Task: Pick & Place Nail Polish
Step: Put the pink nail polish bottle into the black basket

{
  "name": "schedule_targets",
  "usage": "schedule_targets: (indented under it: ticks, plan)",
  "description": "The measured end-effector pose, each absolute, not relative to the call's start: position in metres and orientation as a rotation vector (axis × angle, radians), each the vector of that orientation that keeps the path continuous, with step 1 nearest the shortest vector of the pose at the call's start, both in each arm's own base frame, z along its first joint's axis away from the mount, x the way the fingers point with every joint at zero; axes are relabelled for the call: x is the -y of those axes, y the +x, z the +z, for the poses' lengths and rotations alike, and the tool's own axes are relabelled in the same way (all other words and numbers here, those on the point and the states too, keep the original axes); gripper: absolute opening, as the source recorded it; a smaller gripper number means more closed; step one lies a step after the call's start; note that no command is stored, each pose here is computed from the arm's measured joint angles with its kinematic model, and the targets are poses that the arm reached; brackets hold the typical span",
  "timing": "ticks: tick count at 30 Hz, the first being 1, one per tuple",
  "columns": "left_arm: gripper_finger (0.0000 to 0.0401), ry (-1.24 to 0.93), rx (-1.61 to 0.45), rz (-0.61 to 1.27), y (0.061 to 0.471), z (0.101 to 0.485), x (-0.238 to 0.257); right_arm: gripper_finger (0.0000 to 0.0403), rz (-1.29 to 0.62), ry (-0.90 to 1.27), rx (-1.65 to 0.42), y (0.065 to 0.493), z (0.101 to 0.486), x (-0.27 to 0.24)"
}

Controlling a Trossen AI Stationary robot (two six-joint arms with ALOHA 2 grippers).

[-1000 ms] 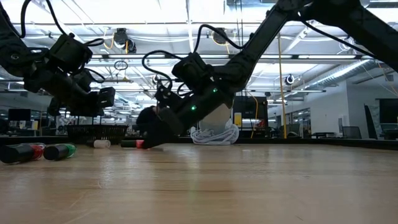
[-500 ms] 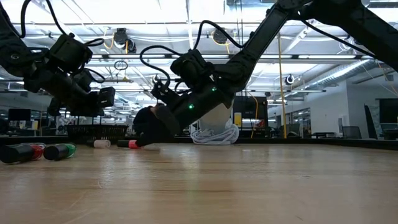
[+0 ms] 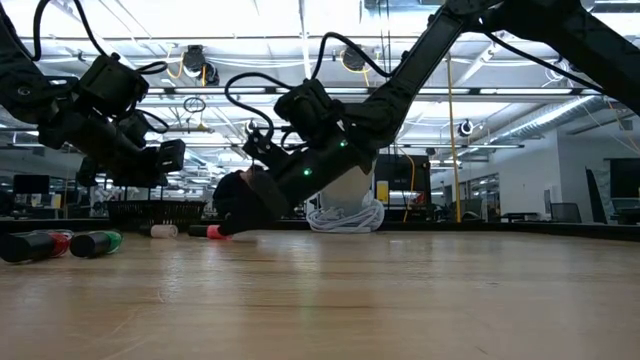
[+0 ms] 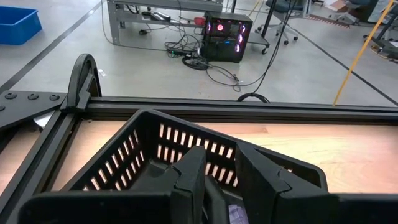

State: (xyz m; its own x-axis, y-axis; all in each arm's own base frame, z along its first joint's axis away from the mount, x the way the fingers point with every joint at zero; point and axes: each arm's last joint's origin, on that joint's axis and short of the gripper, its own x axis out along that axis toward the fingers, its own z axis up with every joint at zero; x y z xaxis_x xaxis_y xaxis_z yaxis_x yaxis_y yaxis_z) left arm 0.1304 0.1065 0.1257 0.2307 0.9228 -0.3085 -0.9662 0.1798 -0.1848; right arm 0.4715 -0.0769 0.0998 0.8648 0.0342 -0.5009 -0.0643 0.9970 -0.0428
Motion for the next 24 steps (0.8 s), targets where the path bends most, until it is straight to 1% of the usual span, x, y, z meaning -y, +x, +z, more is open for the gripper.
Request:
schedule_targets:
  ticks: [4,15,24]
  plan:
    - [0.0088,-0.373,-0.137,1.340,0.1304,0.1257,-0.1065,0.0221,0.058,-0.074,-0.519,0.4720,0.1001,0.0749]
    - [0.0088,-0.373,-0.137,1.340,0.1304,0.1257,-0.1065,0.0130,0.057,-0.075,-0.531,0.4715,0.0991,0.0749]
    - [0.0088,-0.373,-0.138,1.339,0.1304,0.1257,-0.1065,0.0080,0.057,-0.073,-0.538,0.4711,0.0986,0.0752]
